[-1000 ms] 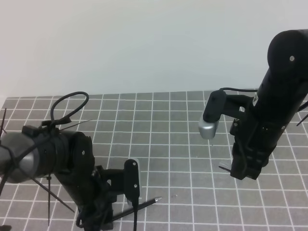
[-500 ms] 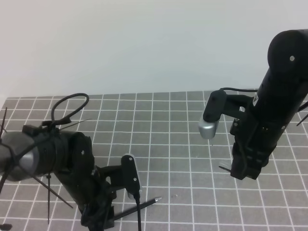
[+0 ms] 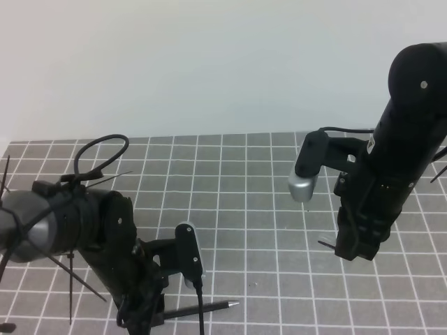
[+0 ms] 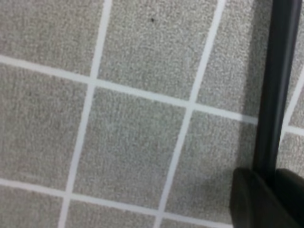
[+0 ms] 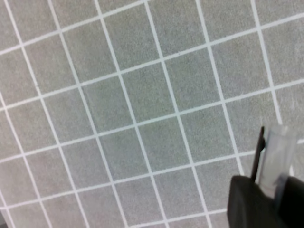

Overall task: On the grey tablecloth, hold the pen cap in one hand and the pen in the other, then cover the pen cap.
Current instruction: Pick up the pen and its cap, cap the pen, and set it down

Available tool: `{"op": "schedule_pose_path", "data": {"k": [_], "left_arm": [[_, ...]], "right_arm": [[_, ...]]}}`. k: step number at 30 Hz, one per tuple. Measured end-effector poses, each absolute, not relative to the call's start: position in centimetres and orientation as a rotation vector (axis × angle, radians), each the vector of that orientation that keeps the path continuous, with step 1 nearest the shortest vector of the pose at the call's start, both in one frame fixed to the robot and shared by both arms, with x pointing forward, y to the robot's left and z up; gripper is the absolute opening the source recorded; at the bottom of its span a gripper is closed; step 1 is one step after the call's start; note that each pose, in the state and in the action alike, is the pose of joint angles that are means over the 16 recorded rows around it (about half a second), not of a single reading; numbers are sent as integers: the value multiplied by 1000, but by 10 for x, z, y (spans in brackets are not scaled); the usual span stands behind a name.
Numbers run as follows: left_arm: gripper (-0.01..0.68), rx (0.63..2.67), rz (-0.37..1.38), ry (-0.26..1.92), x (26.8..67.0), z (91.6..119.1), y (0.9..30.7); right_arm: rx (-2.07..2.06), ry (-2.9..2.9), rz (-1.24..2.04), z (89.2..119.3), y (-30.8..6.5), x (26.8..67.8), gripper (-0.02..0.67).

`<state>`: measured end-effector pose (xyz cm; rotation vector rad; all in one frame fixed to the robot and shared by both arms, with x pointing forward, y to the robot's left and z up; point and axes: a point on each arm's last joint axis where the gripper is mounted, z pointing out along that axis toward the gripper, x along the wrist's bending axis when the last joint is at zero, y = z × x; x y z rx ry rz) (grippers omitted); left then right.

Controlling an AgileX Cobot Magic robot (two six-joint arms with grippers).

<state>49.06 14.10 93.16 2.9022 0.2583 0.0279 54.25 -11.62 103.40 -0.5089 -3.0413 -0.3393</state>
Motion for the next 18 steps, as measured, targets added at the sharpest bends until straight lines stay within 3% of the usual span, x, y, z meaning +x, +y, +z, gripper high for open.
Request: {"op": "schedule_pose_path", "data": {"k": [7,18], "left_arm": [[44,2892,147,202,492,947,144],[43,2807,553,28,491,1000,154]], "right_arm": [[-497,-3060,-313,1034,-118,543,91],[-484,-3078,-318,1039,-118,541,91]]}}
